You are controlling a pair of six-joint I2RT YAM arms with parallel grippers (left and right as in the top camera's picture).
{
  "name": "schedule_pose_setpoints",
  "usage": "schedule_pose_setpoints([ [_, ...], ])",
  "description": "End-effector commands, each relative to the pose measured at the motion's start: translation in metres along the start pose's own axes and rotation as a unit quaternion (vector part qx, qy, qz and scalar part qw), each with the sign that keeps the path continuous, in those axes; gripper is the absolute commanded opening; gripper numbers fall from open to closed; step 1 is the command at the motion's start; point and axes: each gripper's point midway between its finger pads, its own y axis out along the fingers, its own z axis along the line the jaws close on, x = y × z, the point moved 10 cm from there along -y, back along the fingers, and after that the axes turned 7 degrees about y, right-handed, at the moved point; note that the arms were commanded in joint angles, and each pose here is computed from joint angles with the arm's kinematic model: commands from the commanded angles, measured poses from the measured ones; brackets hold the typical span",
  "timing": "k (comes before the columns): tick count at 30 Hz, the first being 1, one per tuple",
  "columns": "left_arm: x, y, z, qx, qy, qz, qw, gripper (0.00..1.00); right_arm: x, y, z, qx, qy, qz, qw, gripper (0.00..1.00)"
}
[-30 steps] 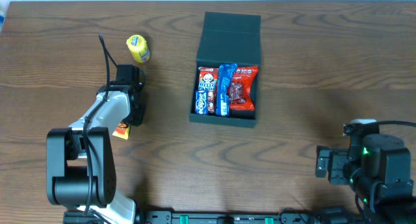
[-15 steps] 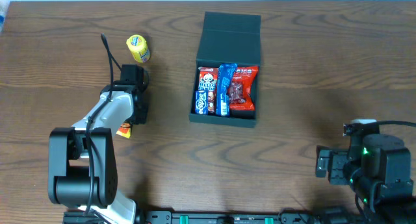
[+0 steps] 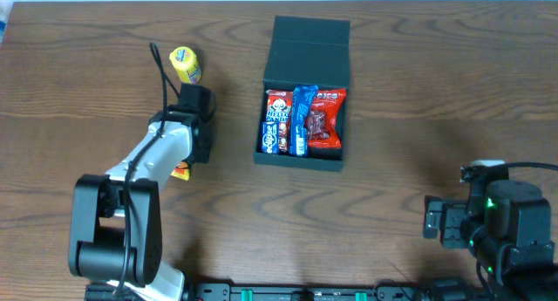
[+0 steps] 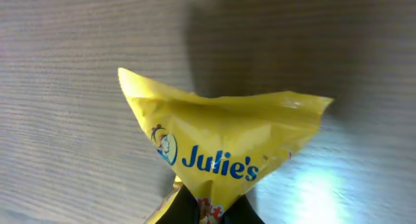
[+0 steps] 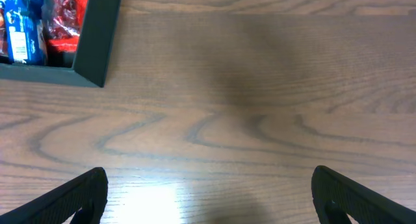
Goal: Pack container
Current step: 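Carry the Julie's packet into the black box and release it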
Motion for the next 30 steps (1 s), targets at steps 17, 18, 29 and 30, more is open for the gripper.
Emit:
schedule_pose_setpoints([
  [17, 0.07, -0.189, -0.098, -0.085, 0.013, -0.208, 0.974, 0.06, 0.0, 0.0, -0.001, -0.001, -0.001, -0.002, 1.0, 0.99],
  [18, 0.071, -0.189, -0.105, -0.091, 0.005, -0.205, 0.975, 0.06, 0.0, 0.0, -0.001, -0.001, -0.001, -0.002, 1.0, 0.99],
  [29, 0.09, -0.147, -0.174, -0.158, -0.004, -0.103, 0.982, 0.06, 0.0, 0.0, -0.001, -0.001, -0.001, -0.002, 1.0, 0.99],
  [30, 0.09, -0.144, -0.176, -0.157, -0.007, -0.098, 0.983, 0.06, 0.0, 0.0, -0.001, -0.001, -0.001, -0.002, 1.0, 0.99],
])
